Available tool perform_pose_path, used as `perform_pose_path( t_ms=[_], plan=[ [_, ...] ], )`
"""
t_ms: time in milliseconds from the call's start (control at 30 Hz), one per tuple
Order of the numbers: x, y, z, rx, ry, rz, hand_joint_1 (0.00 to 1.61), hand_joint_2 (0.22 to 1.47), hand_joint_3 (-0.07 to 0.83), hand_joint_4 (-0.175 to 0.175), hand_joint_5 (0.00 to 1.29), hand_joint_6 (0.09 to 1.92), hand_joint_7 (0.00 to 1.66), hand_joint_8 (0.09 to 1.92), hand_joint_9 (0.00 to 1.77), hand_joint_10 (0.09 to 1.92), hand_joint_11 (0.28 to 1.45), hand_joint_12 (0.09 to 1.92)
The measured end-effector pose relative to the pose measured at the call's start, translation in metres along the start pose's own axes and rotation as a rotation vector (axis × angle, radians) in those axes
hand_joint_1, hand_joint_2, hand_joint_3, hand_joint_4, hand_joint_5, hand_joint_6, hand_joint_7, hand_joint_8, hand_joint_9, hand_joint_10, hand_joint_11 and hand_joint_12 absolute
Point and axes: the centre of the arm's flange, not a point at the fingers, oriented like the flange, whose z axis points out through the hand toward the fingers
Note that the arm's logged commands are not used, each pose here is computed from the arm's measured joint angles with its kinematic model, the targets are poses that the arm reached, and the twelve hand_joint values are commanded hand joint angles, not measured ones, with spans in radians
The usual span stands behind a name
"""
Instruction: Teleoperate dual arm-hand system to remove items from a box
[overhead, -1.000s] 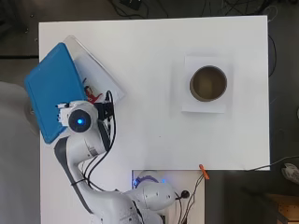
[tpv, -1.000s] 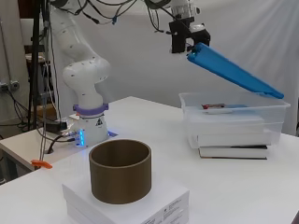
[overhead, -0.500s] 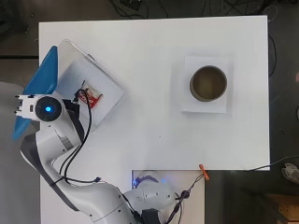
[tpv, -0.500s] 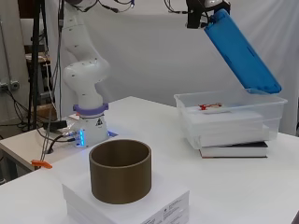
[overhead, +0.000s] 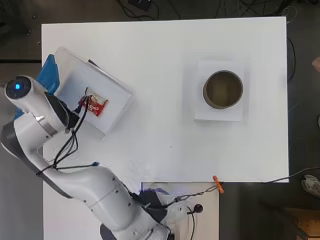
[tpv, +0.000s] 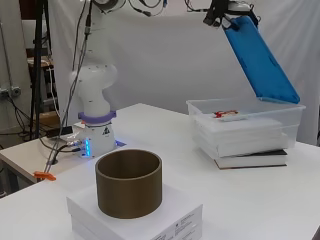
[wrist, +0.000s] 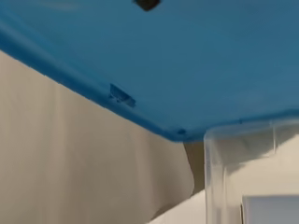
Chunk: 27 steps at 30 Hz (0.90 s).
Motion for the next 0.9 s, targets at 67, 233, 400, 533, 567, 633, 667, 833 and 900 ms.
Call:
perform_pose_path(
  t_ms=[67,233,400,533,567,633,667,833,900],
  plan=[
    [-0.011,0.021,-0.009,0.06,-0.025,0.03,0.78,1.0,-0.029,-0.08,0.41,0.54,0.73,0.35,0.98,0.09,0.58,0.24],
    [-0.035,0.048,-0.037,-0.068,-0.052,0.113,0.07,0.8,-0.001,0.035,0.02,0.09,0.04,0.09,0.13,0.09,0.38,0.09],
    [-0.068,0.06,0.065,-0.02,-0.15,0.176,0.07,0.81,0.001,0.056,0.12,0.09,0.18,0.09,0.25,0.09,0.42,0.09],
    [-0.102,0.031,0.122,0.019,-0.189,0.199,0.21,0.91,0.006,0.064,0.29,0.09,0.49,0.09,0.57,0.09,0.52,0.09],
    [-0.109,0.019,0.125,0.005,-0.188,0.208,0.22,0.92,0.005,0.062,0.31,0.09,0.5,0.09,0.58,0.09,0.52,0.09],
    [-0.122,-0.003,0.136,-0.007,-0.195,0.228,0.24,0.93,0.004,0.057,0.38,0.09,0.54,0.09,0.6,0.09,0.53,0.09],
    [-0.13,-0.012,0.142,-0.011,-0.197,0.238,0.24,0.93,0.004,0.053,0.39,0.09,0.55,0.09,0.6,0.09,0.54,0.09],
    [-0.15,-0.018,0.154,-0.018,-0.198,0.24,0.27,0.94,0.005,0.029,0.38,0.09,0.53,0.09,0.59,0.09,0.52,0.09],
    [-0.159,-0.011,0.159,-0.004,-0.198,0.225,0.28,0.95,0.005,0.025,0.36,0.09,0.53,0.09,0.58,0.09,0.51,0.09]
  ],
)
